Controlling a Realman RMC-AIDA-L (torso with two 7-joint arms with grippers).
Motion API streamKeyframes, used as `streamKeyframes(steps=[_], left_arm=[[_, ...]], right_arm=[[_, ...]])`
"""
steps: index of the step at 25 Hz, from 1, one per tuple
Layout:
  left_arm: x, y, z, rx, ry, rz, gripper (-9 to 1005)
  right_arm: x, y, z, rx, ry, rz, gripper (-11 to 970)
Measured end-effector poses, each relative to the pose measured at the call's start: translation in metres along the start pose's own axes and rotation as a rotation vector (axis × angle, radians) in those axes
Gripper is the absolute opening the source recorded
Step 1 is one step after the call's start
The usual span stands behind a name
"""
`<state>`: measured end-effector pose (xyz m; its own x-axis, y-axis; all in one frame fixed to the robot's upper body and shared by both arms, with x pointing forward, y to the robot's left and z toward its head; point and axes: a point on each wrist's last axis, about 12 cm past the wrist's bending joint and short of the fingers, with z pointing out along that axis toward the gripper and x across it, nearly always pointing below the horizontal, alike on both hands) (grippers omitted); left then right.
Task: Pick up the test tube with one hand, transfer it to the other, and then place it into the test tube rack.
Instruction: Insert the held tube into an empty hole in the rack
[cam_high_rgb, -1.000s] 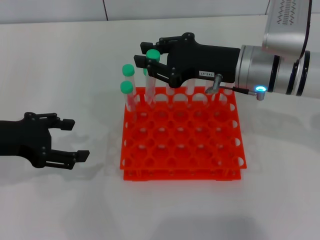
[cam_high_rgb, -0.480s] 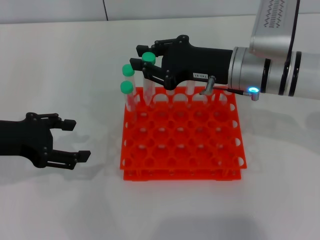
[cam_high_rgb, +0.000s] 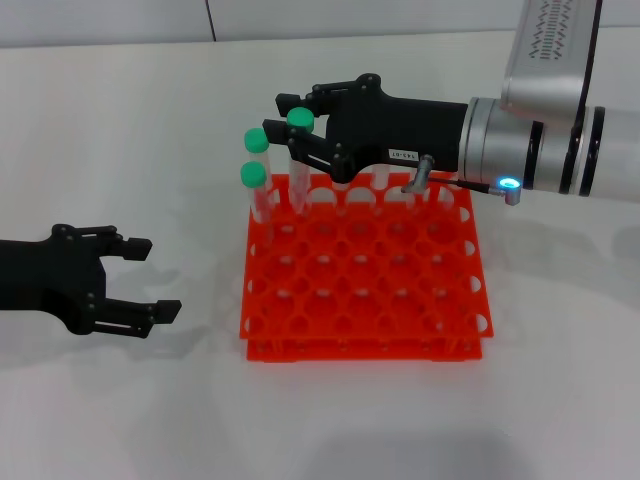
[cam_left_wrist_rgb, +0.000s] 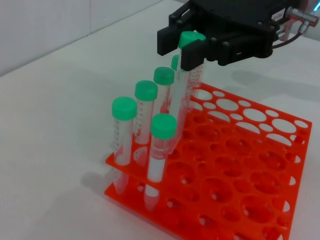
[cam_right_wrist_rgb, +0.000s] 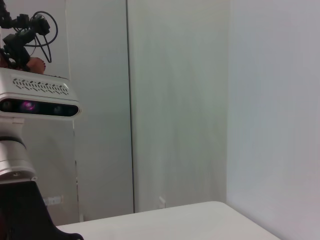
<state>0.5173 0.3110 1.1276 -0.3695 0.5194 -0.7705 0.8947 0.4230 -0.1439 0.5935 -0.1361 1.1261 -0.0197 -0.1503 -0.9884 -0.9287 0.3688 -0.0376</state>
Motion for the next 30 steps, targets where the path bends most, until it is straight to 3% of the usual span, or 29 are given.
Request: streamKeyframes(steps=[30], left_arm=[[-0.0038,0.0053,-0.0036,-0.022,0.0,0.018,886]], right_arm=[[0.003,0.0014,0.001,-0.009,0.016,0.014,268]])
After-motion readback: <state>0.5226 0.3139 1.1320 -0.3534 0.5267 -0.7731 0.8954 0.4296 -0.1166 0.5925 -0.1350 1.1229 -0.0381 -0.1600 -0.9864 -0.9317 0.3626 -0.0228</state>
